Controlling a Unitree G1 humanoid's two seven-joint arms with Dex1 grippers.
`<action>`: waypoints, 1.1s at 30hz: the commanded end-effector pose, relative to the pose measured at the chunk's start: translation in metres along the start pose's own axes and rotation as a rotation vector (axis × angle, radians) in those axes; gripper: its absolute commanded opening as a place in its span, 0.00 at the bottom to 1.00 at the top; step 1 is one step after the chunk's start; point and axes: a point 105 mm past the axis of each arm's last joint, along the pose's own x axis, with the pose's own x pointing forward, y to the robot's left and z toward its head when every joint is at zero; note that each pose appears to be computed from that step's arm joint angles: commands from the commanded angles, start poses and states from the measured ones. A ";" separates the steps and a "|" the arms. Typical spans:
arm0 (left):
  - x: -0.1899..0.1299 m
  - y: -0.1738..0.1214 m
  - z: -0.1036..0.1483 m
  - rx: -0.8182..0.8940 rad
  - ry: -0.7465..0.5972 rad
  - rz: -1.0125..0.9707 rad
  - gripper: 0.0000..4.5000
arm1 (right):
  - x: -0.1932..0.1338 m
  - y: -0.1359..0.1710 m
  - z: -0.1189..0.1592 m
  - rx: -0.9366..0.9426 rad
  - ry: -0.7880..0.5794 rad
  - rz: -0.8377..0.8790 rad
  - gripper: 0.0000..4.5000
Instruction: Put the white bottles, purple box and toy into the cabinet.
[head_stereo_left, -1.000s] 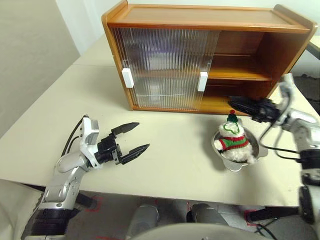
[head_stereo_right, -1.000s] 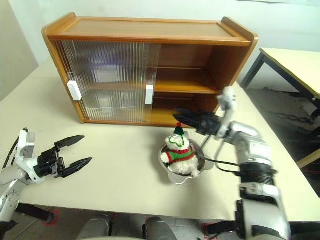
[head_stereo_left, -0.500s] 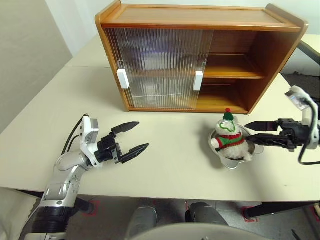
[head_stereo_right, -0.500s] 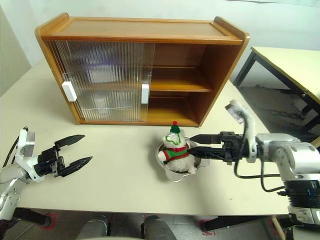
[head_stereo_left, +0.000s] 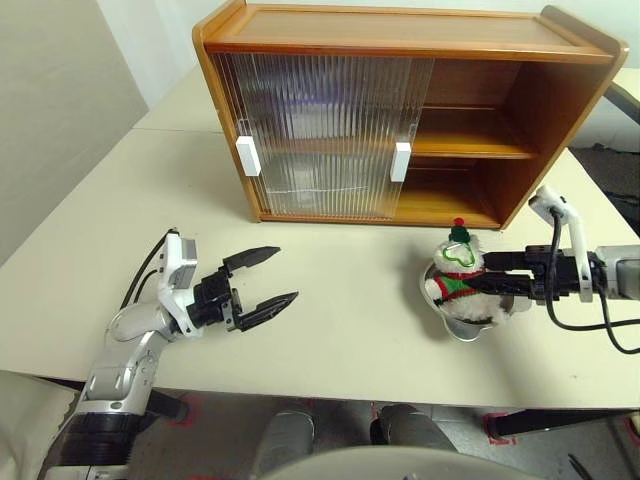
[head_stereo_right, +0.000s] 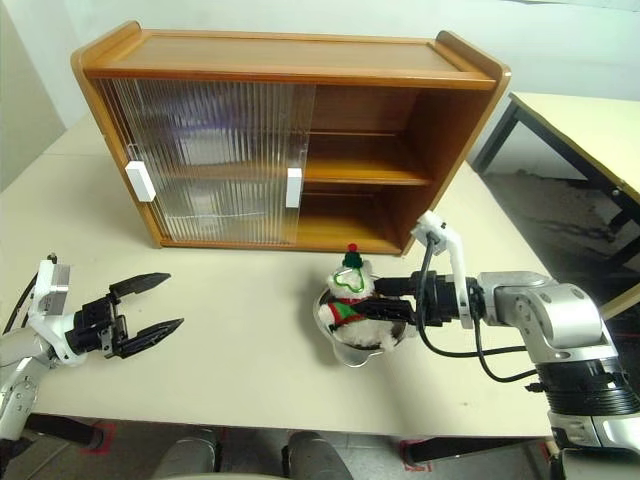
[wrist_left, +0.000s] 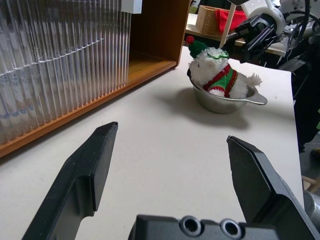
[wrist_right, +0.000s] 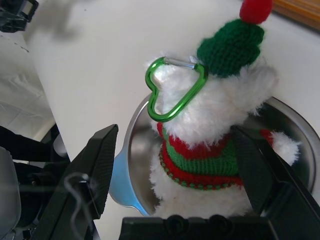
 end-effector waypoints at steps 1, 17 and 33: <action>0.003 -0.003 -0.001 0.008 0.007 -0.023 1.00 | 0.006 0.002 -0.002 0.004 0.019 -0.007 0.99; 0.011 -0.013 -0.001 0.001 0.007 -0.101 1.00 | 0.005 0.000 0.021 0.025 -0.080 -0.005 0.03; 0.010 -0.007 0.001 0.015 0.009 -0.075 1.00 | -0.042 -0.013 0.131 -0.041 -0.574 -0.064 0.00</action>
